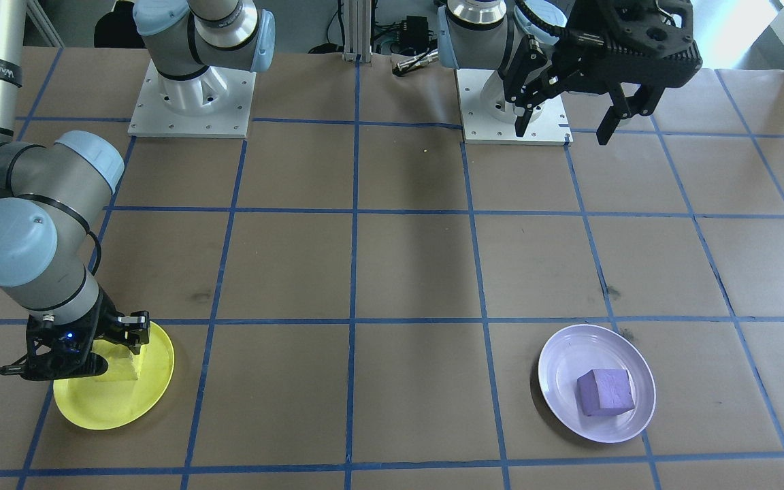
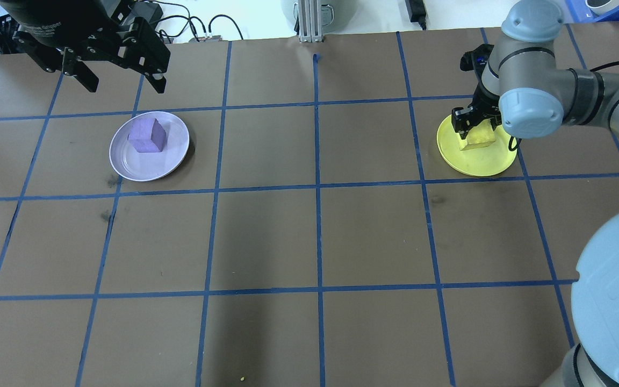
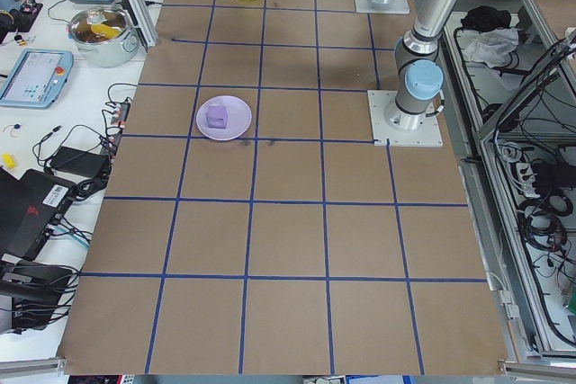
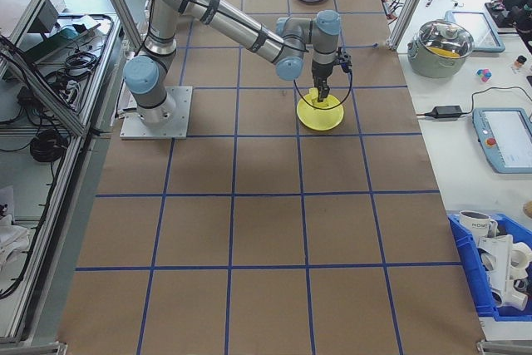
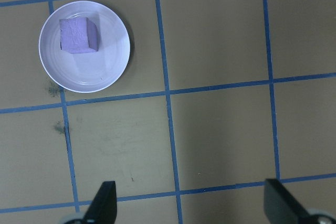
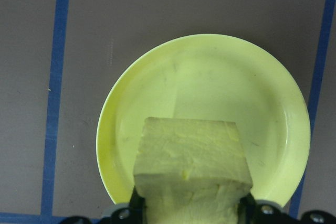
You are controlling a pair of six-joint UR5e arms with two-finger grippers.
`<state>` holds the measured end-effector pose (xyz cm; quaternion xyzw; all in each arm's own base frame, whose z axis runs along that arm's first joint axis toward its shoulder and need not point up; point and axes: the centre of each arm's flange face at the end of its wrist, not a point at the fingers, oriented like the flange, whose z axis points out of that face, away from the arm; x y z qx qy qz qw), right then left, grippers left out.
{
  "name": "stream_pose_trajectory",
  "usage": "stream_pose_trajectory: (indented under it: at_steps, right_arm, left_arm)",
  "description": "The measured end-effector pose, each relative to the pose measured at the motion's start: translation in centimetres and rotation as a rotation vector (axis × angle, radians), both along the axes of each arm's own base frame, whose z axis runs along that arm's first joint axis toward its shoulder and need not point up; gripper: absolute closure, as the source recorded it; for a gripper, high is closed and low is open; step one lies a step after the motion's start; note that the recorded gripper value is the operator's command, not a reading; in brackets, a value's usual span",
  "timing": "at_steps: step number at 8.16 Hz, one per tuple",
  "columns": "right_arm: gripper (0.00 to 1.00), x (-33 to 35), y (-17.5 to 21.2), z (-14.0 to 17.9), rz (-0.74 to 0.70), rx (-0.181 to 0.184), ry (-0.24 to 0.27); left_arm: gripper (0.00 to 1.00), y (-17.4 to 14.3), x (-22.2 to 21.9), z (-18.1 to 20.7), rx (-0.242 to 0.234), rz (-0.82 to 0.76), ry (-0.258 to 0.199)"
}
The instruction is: Sort blocks by color into plates
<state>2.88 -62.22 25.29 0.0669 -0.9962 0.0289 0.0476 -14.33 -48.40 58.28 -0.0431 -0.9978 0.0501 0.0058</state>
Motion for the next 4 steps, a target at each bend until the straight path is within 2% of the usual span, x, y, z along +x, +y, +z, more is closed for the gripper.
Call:
stream_pose_trajectory:
  at_steps: [2, 4]
  right_arm:
    - [0.0, -0.1, -0.4, 1.2, 0.0, -0.019, 0.004]
    - [0.0, -0.1, -0.6, 4.1, -0.002, -0.063, 0.01]
  left_arm:
    - [0.0, 0.1, -0.1, -0.2, 0.005, -0.001, 0.0]
    - [0.0, 0.3, -0.2, -0.3, 0.007, -0.001, -0.001]
